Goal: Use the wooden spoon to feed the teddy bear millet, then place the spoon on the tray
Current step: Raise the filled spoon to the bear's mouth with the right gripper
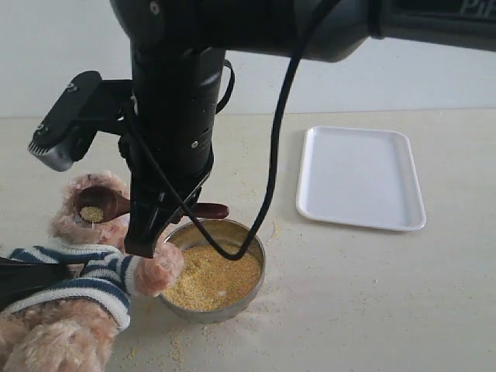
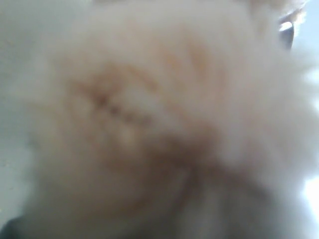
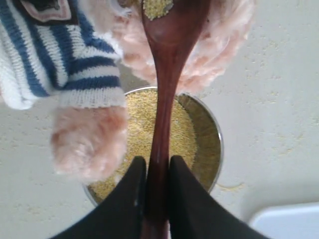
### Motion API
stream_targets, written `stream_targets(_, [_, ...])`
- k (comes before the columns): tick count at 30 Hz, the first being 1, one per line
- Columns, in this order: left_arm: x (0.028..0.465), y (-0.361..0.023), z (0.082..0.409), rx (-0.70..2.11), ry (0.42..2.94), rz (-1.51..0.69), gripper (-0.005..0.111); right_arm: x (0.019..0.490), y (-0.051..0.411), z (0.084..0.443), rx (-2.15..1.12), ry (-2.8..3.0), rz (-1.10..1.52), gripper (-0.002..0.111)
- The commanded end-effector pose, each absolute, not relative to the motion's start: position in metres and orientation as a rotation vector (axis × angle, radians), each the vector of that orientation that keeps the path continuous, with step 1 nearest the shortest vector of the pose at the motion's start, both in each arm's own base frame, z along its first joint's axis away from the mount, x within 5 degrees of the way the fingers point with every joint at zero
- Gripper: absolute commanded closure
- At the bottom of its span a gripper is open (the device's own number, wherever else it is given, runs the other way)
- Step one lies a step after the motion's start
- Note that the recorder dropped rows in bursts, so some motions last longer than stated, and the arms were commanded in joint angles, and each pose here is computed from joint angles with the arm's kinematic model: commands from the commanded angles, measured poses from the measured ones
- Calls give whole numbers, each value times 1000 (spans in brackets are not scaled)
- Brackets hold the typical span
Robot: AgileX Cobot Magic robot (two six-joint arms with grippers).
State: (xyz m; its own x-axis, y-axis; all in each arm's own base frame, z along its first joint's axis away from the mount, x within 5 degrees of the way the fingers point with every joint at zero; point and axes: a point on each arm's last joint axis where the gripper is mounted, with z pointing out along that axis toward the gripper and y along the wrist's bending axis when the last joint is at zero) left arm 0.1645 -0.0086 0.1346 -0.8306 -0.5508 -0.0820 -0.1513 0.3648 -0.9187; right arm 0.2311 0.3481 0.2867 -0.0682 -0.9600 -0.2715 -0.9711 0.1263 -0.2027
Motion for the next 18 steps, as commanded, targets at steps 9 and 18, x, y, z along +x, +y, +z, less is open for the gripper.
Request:
stream_targets(9, [164,-10,138,-612,2216,-1494,102,216,364,296,-1844,1880,-238,108])
stream_targets(18, [166,-10,141,-603,2180,-1509,102,214,359,296,-1853,1916,-340,108])
